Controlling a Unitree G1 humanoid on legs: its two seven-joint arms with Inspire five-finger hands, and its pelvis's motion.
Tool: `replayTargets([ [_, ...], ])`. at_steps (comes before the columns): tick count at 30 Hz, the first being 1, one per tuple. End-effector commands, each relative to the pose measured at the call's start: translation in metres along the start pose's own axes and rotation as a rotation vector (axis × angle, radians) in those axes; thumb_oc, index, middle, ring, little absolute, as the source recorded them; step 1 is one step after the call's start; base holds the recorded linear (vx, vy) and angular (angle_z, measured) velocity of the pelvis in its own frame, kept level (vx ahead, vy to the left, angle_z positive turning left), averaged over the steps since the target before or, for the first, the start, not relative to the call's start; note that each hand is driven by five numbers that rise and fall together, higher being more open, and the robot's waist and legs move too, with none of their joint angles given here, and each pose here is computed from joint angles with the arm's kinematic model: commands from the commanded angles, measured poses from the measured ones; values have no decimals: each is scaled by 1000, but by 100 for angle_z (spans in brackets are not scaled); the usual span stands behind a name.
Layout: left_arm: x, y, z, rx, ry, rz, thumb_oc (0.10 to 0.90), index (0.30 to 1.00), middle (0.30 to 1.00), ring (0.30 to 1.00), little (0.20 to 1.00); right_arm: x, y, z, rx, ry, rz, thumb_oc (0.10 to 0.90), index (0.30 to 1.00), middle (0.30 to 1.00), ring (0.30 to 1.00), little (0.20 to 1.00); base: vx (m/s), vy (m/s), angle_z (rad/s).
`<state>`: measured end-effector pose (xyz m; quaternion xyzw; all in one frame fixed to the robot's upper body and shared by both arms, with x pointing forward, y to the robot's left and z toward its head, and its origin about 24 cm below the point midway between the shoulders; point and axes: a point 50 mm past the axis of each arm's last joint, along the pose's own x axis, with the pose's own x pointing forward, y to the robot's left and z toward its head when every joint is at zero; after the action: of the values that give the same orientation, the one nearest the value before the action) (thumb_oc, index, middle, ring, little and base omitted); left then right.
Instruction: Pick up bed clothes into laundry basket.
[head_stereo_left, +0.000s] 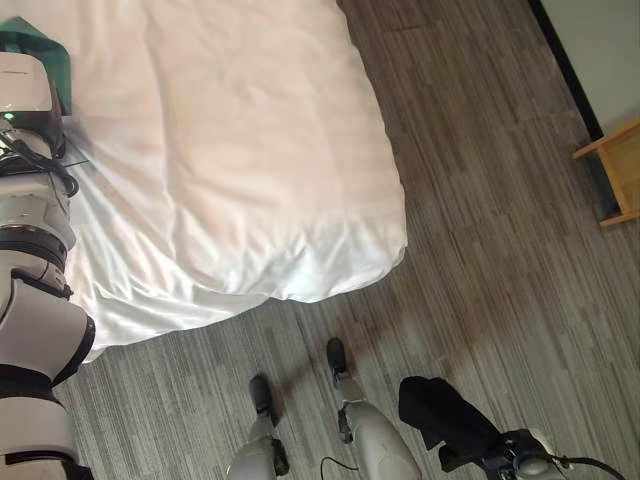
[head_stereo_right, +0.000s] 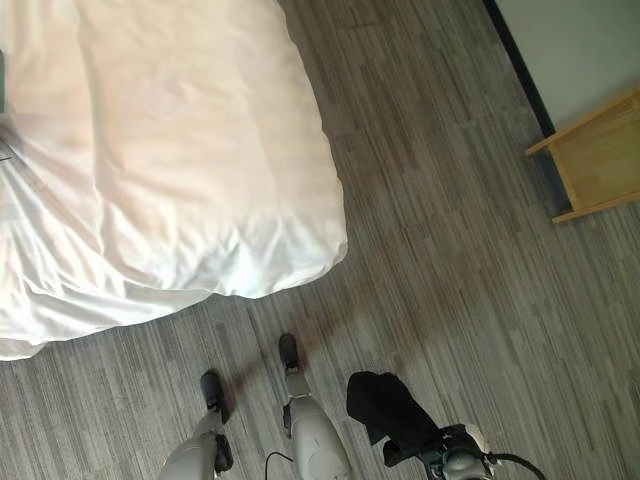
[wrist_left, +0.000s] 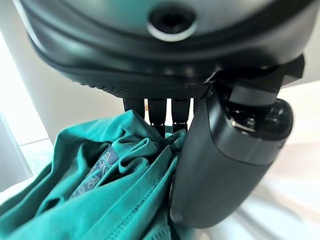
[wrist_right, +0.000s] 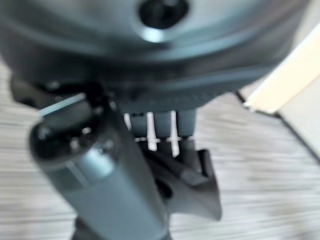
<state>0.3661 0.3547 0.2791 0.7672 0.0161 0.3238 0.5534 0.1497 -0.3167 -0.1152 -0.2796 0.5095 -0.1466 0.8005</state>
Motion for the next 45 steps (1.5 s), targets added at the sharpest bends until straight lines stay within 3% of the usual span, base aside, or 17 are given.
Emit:
replayTargets([
  [1, 22, 75, -20, 2, 90, 284, 400, 300, 300, 300, 300, -6, -11, -52, -105, 166, -34, 400, 300, 300, 300, 300, 39, -1, 15],
  [9, 24, 92, 2, -155, 25, 354, 413, 319, 319, 319, 319, -8, 8, -47, -97, 158, 31, 400, 300, 300, 300, 300, 16, -6, 4],
  [11, 24, 96, 2, -182, 18, 360, 529, 493, 493, 493, 493, -9, 14, -49, -91, 162, 48, 400, 300, 300, 300, 300, 0, 0, 0],
  [12, 24, 96, 2, -182, 18, 359, 552, 528, 528, 528, 528, -9, 14, -49, -91, 162, 48, 400, 300, 300, 300, 300, 0, 0, 0],
  [13, 23, 95, 3, -188, 8, 355, 692, 738, 738, 738, 738, -10, 17, -51, -89, 168, 61, 400, 300, 300, 300, 300, 7, -5, 4],
  [15, 22, 87, 5, -206, 5, 321, 800, 900, 900, 900, 900, -10, 17, -50, -85, 172, 69, 400, 300, 300, 300, 300, 5, -11, 7],
  [22, 11, 25, 9, -427, 90, 26, 800, 900, 900, 900, 900, -11, 22, -52, -121, 202, 95, 400, 300, 300, 300, 300, 3, -7, 4],
  [27, 10, 22, 10, -424, 98, 13, 800, 900, 900, 900, 900, -12, 21, -54, -123, 206, 90, 400, 300, 300, 300, 300, 3, 1, -1],
  [35, 17, 41, 21, -297, 49, 69, 800, 900, 900, 900, 900, -10, 15, -51, -121, 198, 73, 400, 300, 300, 300, 300, -29, -8, -3],
  [45, 16, 35, 10, -173, 66, 79, 800, 900, 900, 900, 900, -4, -5, -40, -173, 151, 9, 400, 300, 300, 300, 300, -61, 0, -3],
])
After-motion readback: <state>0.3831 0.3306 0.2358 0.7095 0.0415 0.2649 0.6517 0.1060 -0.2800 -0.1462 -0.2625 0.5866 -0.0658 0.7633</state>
